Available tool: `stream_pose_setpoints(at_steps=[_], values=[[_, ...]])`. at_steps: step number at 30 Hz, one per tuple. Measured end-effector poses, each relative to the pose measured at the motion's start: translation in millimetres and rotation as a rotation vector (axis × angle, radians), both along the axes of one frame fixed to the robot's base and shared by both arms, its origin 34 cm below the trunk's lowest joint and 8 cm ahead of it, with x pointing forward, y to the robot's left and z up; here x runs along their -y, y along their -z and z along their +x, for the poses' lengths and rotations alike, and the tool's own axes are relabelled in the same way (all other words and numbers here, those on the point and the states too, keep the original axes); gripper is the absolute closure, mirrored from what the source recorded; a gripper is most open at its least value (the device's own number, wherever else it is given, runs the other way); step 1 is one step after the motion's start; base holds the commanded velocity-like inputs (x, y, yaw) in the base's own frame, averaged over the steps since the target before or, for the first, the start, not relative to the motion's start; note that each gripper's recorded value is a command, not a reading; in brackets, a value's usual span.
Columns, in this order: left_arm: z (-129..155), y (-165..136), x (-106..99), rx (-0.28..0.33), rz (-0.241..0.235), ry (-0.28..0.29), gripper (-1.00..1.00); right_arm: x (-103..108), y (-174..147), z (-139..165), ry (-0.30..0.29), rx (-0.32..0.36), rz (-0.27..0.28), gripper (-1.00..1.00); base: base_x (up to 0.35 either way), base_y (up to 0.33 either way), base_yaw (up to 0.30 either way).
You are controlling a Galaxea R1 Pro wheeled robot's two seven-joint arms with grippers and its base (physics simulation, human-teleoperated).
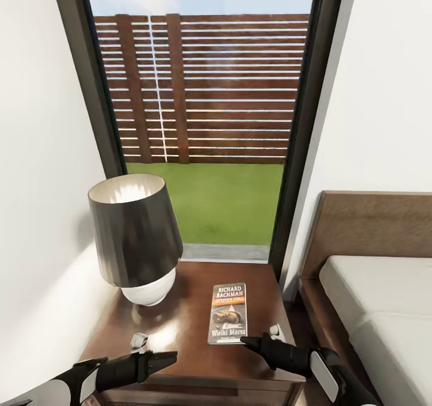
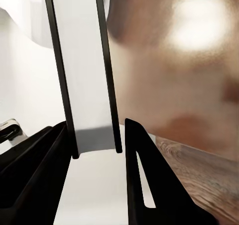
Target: In the bedroom, move the book from the bed onto either nightstand, and place the two sandals side by side next to the bed.
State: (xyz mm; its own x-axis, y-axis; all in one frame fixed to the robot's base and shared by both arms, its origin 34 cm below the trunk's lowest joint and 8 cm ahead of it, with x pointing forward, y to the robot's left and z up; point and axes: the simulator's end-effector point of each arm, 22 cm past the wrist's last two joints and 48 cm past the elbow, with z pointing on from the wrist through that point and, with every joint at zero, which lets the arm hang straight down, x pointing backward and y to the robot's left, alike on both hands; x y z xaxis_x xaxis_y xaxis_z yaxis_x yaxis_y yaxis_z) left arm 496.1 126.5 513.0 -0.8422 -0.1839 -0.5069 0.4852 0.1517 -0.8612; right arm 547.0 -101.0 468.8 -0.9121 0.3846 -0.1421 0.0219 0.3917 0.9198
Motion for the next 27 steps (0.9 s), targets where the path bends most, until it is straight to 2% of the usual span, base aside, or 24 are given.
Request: stream_pose_setpoints(at_steps=[12,19,27], values=[[0,0,0,0.000,0.000,0.001,-1.00,0,0,0,0.000,0.000,0.001,1.00,0.000,0.000,0.000],[-4,15,0,0.000,0.000,0.001,-1.00,0,16,-4,-0.001,0.000,-0.001,1.00,0.000,0.000,0.000],[-4,15,0,0.000,0.000,0.001,-1.00,0,15,-4,0.000,0.001,0.001,1.00,0.000,0.000,0.000]])
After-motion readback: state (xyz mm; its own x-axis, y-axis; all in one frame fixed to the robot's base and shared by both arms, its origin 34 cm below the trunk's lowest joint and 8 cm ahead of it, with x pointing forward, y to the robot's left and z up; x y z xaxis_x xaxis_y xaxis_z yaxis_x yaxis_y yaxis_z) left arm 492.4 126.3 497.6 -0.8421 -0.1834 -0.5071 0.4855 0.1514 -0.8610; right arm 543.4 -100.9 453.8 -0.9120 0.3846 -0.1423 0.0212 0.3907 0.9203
